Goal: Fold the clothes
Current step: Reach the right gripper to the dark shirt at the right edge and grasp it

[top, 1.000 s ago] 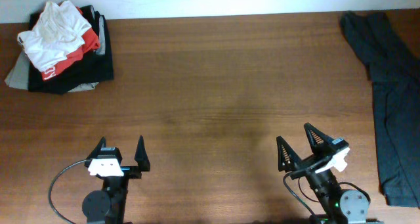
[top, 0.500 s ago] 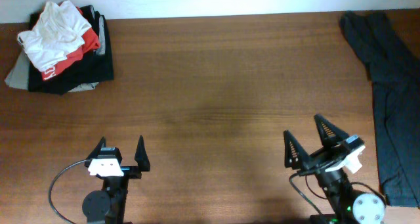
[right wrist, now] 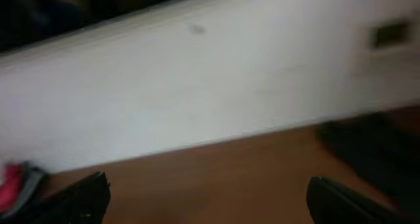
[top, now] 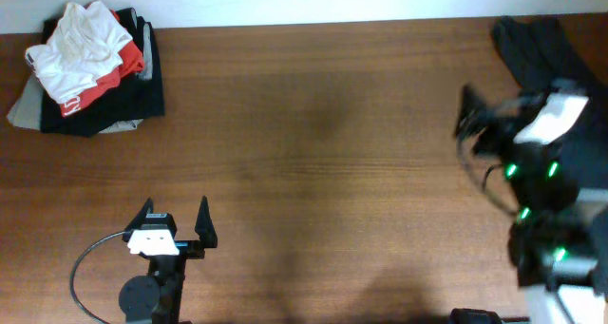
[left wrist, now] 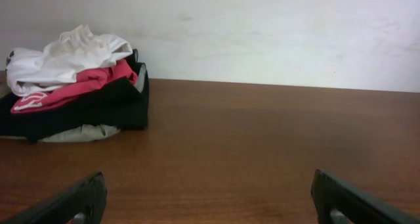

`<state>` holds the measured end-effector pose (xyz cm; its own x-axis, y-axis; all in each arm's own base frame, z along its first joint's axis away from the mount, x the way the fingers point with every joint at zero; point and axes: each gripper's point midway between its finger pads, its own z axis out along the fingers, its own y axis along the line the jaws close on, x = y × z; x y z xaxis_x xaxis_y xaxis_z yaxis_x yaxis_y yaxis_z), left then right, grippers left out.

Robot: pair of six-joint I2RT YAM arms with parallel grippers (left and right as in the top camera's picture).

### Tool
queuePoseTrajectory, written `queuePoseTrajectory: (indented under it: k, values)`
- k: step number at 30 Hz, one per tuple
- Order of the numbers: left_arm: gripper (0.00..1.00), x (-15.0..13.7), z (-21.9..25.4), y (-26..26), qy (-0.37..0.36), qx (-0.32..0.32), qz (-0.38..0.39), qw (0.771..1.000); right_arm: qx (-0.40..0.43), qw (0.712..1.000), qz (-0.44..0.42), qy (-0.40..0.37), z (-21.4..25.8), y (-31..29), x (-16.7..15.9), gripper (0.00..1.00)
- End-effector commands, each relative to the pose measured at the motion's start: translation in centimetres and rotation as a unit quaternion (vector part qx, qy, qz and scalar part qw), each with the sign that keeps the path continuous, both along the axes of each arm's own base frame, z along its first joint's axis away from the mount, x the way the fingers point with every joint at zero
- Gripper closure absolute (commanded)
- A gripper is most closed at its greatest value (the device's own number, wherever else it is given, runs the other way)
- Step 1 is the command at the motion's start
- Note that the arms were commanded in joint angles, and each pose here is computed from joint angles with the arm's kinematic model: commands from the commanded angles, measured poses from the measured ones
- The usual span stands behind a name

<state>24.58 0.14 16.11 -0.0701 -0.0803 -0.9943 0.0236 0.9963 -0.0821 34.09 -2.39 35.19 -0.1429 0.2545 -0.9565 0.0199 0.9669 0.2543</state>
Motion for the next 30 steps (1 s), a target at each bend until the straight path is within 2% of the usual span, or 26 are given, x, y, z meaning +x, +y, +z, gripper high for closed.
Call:
queuePoseTrajectory:
  k: [1,3,5,8,14,16,20,24,30]
  values:
    - [0.01,0.0,-0.2,0.2,0.000,0.006,0.005,1.000,-0.016,0.995,-0.094,-0.002,3.0,-6.1,1.3,0.01]
    - [0.01,0.0,-0.2,0.2,0.000,0.006,0.005,1.000,-0.016,0.991,-0.133,0.002,3.2,-8.9,1.4,0.02]
    - [0.01,0.0,-0.2,0.2,0.000,0.006,0.005,1.000,-0.014,0.977,-0.211,0.024,2.0,-14.5,1.2,0.01]
    - [0.01,0.0,-0.2,0.2,0.000,0.006,0.005,1.000,0.007,0.960,-0.267,0.082,-2.4,-20.7,1.5,0.01]
    - [0.01,0.0,-0.2,0.2,0.000,0.006,0.005,1.000,0.027,0.948,-0.264,0.177,-9.3,-27.3,4.3,0.00]
    - [0.01,0.0,-0.2,0.2,0.000,0.006,0.005,1.000,0.008,0.923,-0.293,0.249,-12.0,-30.5,5.1,0.00]
    - [0.01,0.0,-0.2,0.2,0.000,0.006,0.005,1.000,-0.027,0.878,-0.350,0.324,-14.4,-34.9,5.3,0.01]
    - [0.01,0.0,-0.2,0.2,0.000,0.007,0.005,1.000,-0.055,0.855,-0.372,0.358,-16.9,-37.5,5.8,0.01]
    - [0.01,0.0,-0.2,0.2,0.000,0.006,0.005,1.000,-0.039,0.828,-0.387,0.405,-24.1,-40.4,4.8,0.01]
